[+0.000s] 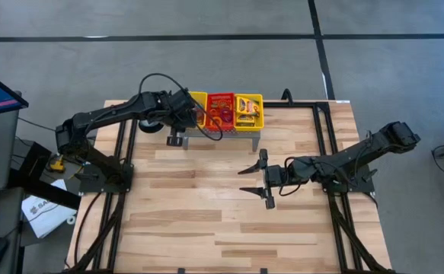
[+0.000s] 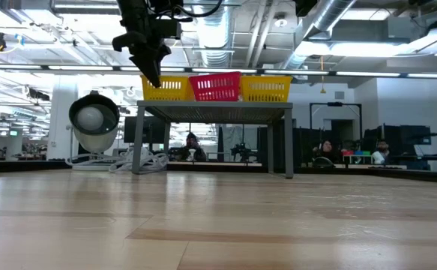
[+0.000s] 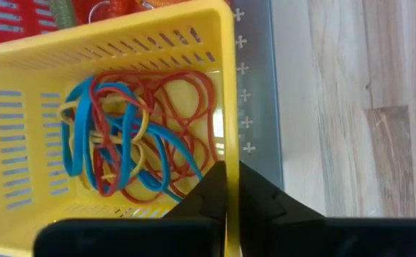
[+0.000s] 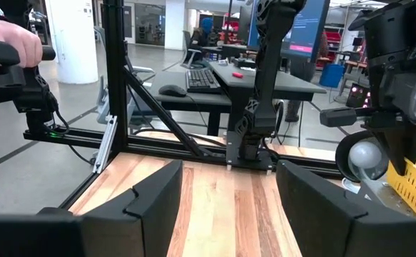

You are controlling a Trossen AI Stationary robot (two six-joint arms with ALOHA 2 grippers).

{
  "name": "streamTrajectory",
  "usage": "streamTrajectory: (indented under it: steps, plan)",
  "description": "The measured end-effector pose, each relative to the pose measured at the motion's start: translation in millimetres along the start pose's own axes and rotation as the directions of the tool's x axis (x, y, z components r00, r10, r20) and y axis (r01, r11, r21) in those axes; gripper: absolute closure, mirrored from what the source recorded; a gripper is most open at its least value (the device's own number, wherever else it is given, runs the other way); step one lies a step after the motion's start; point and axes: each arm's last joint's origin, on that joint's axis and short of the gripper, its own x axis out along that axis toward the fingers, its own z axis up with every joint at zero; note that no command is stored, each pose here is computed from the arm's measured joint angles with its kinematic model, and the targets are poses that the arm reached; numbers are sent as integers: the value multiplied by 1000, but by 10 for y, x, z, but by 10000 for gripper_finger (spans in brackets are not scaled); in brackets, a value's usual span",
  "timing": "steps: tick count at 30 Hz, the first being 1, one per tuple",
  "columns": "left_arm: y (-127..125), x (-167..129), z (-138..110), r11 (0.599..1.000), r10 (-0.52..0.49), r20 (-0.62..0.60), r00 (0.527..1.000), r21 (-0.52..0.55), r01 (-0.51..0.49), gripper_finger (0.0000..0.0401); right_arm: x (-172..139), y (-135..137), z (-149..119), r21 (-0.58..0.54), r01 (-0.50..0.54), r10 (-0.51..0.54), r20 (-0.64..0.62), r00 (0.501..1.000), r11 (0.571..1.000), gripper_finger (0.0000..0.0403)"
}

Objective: Pick & Place Office Desk Supplies
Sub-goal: Put the yellow bin on the shelf, then return to Home Position

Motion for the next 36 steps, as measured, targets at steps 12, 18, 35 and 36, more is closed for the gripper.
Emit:
streamTrajectory:
  steps: [12, 18, 35, 36]
  plan:
    - [0, 0, 0, 1000, -1, 0, 1000, 0, 1, 390, 0, 1, 1, 0, 0, 0, 1, 1000, 1000, 179]
    - [-10, 0, -15, 1000, -11, -15, 1000, 7, 11, 365, 0, 1, 0, 0, -1, 1, 0, 1000, 1000, 179]
    - [-20, -524, -120, 993, 66, 221, 973, -115, -41, 236, 8, -35, 4, -2, 13, -13, 6, 1000, 1000, 179]
    - [-23, -578, -136, 989, 72, 246, 967, -139, -38, 232, 7, -37, 6, -4, 14, -14, 7, 1000, 1000, 179]
